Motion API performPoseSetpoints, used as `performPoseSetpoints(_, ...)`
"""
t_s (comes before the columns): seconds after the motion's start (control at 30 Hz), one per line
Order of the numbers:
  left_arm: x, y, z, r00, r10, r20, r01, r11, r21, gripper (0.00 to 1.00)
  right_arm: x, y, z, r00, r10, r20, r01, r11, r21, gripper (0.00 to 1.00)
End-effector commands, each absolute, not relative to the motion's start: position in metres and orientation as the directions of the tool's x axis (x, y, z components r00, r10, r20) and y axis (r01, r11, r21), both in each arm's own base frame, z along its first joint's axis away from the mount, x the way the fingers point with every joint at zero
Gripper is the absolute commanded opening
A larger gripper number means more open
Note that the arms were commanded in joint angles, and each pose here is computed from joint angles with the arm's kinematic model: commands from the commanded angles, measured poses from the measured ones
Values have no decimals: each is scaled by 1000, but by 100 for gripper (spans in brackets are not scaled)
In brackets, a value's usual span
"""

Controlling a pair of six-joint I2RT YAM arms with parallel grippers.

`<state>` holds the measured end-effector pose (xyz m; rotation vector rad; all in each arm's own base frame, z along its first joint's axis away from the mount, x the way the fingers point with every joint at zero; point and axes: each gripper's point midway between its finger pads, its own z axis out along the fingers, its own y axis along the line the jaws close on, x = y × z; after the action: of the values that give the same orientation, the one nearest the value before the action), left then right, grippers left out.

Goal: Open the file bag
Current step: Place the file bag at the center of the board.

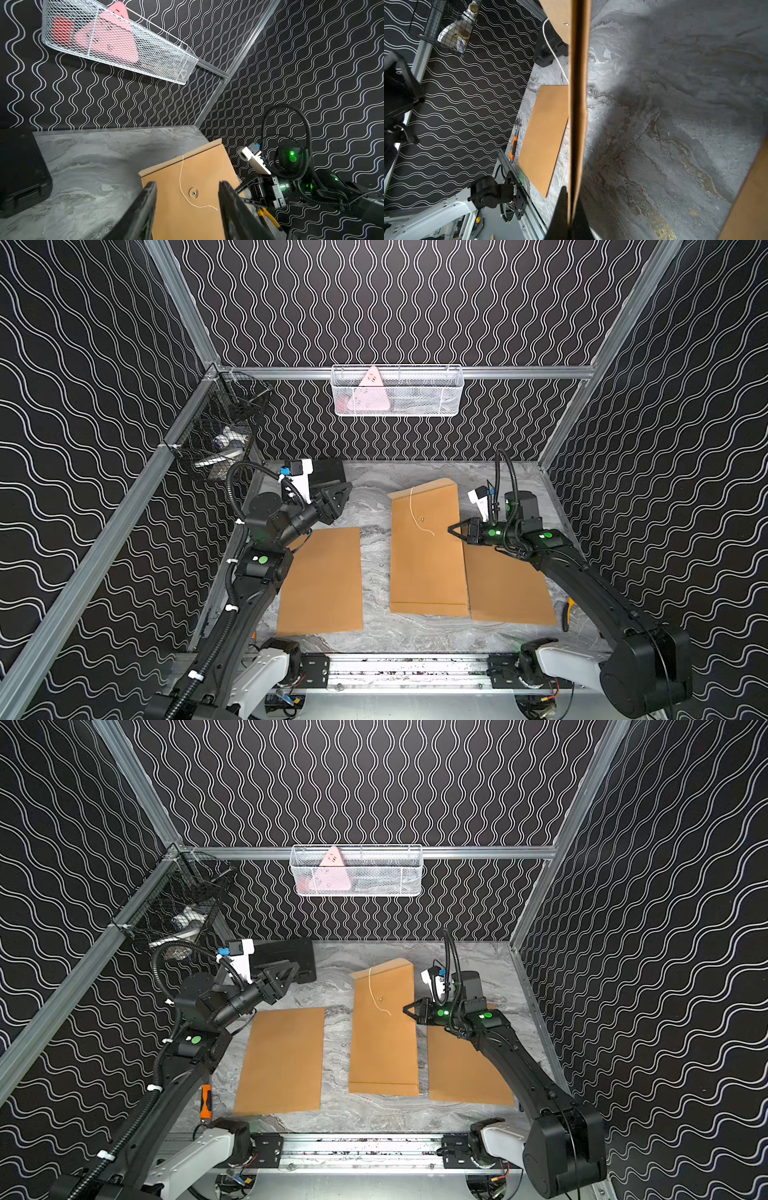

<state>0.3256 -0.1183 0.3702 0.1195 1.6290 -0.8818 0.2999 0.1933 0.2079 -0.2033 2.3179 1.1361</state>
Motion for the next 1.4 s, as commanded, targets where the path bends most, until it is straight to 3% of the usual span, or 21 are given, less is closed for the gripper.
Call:
performPoseSetpoints(0.0, 322, -117, 365, -274, -337, -901, 527, 731, -434, 53, 299, 191, 199, -854, 111, -509, -328, 645, 690, 0)
performPoseSetpoints(1.37, 319, -116, 351, -290, -313, -905, 513, 747, -423, 54, 293, 191, 122, -926, 179, -334, -128, 681, 721, 0)
